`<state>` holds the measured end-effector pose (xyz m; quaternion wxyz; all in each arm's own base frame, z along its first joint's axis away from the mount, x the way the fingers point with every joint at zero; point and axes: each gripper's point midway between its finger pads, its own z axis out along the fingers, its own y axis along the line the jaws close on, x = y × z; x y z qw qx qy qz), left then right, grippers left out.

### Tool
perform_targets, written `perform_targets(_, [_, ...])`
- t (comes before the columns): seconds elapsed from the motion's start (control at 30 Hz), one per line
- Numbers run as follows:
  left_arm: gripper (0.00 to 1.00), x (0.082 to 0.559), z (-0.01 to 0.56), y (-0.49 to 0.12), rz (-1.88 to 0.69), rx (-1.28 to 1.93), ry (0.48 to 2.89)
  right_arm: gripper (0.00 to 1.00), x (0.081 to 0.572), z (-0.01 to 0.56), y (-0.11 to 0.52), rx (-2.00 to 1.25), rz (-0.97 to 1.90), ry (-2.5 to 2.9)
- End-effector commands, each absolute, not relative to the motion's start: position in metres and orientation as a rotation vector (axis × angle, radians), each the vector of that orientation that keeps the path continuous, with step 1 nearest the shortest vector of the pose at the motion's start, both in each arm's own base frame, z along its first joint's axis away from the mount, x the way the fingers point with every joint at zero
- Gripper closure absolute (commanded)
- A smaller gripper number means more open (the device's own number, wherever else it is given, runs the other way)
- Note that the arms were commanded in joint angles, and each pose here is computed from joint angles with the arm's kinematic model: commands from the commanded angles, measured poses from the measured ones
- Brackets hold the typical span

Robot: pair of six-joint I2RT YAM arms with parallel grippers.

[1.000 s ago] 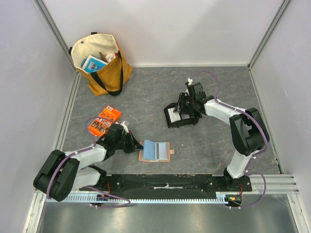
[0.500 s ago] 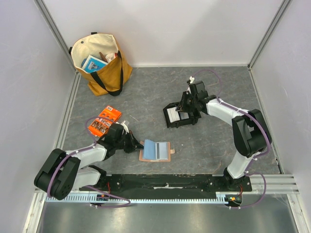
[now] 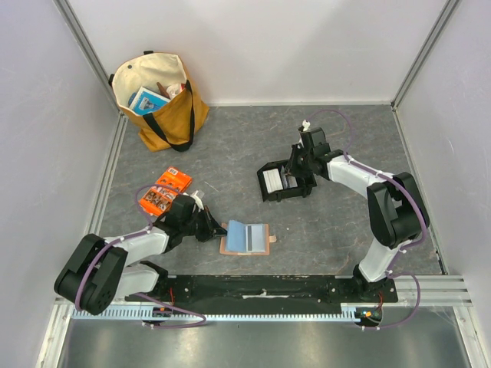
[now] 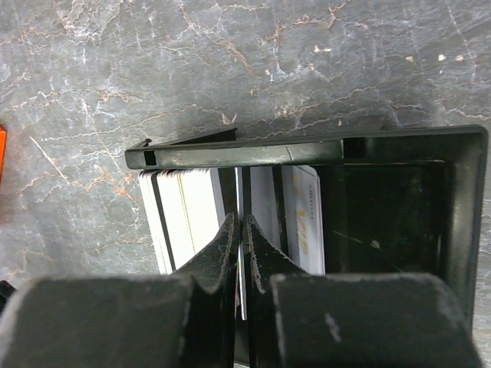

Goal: Put the credit cards into the card holder
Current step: Pick up the credit card from the storage box.

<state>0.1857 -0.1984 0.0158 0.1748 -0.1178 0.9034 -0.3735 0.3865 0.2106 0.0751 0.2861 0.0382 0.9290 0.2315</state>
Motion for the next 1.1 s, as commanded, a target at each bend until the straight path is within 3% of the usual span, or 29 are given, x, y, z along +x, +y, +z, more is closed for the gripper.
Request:
perform_targets(0.0, [0.98,0.184,0.014,-0.199,-1.068,-0.348,2.561,0.89,0.388,0.074,0.206,0.079,0.575,2.484])
perform_targets(0.43, [0.98,0.184,0.012,-0.199,-1.064,-0.353,2.566,0.78,0.388,0.06,0.197,0.067,0.479,2.535])
perform_targets(0.5, [0.98,0.184,0.012,-0.199,-1.066,-0.352,2.567,0.82,0.388,0.061,0.198,0.052,0.487,2.534])
perform_targets(0.63, [0.98,0.184,0.012,-0.199,-1.067,-0.351,2.564,1.0,0.393,0.08,0.199,0.043,0.497,2.479])
perform_targets(0.93, [0.98,0.18,0.008,-0.195,-1.049,-0.361,2.569,1.0,0.392,0.162,0.184,0.039,0.472,2.294])
perform_targets(1.07, [0.98,0.178,0.003,-0.192,-1.027,-0.372,2.584,1.0,0.37,0.181,0.194,0.075,0.616,2.246])
